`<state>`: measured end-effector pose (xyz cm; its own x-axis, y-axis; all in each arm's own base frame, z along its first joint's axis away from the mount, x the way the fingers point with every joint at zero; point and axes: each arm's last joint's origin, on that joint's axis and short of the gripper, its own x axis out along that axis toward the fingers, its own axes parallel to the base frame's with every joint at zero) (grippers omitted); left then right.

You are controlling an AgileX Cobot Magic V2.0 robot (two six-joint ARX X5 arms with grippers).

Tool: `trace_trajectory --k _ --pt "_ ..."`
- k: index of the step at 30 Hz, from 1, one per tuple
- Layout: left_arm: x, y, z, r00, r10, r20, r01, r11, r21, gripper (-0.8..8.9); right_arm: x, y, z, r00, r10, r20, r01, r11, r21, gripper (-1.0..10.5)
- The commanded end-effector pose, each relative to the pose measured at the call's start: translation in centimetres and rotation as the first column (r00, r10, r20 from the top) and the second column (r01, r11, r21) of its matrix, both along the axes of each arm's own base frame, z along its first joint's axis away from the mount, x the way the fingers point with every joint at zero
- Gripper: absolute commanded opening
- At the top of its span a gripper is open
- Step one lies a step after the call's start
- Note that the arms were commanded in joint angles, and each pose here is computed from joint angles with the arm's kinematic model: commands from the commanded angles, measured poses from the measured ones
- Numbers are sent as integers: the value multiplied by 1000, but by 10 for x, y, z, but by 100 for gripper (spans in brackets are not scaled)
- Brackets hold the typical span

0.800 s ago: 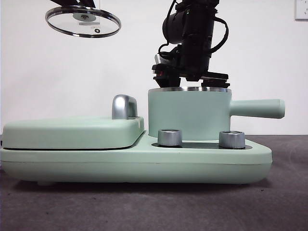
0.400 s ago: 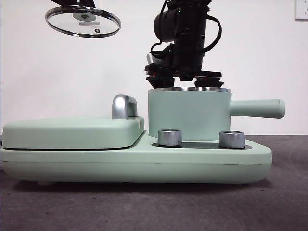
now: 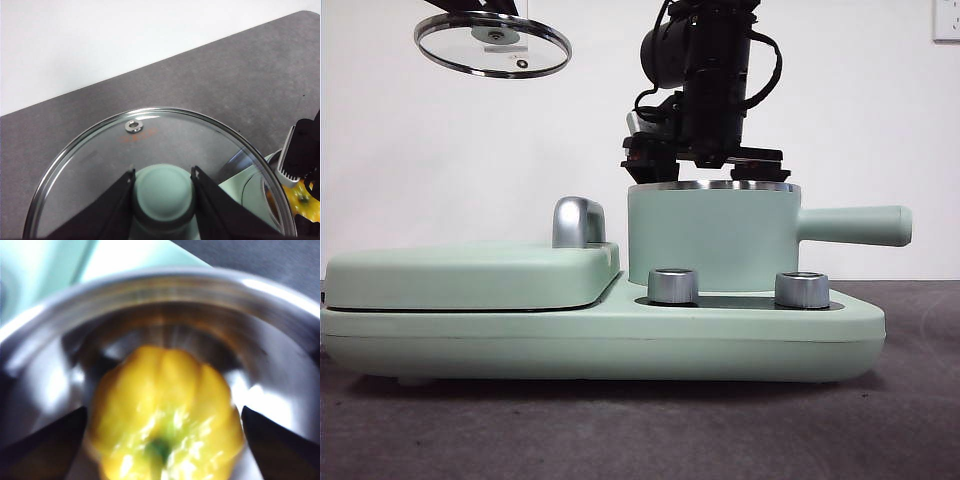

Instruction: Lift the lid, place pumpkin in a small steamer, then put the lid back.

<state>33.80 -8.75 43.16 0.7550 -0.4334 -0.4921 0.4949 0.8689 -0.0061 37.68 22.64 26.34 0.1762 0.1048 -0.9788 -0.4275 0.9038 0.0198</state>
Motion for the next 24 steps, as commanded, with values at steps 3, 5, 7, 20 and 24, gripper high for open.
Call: trace_trajectory --k 3,5,7,20,24 --pt "-4 1 17 997 0 71 2 1000 -27 112 0 4 8 1000 4 18 -5 1000 10 525" --pt "-4 1 17 997 0 73 2 1000 -28 112 -3 2 22 1000 4 31 -5 1000 20 525" --pt "-4 1 17 997 0 74 2 1000 -28 112 -7 -1 39 999 4 45 -5 1000 27 525" --pt "-5 -1 17 997 -6 72 8 1000 -28 112 -94 -54 162 960 -10 281 -36 987 157 523" --pt "-5 -5 16 997 -18 69 19 999 -27 112 -135 -80 173 949 -20 314 -26 989 143 523"
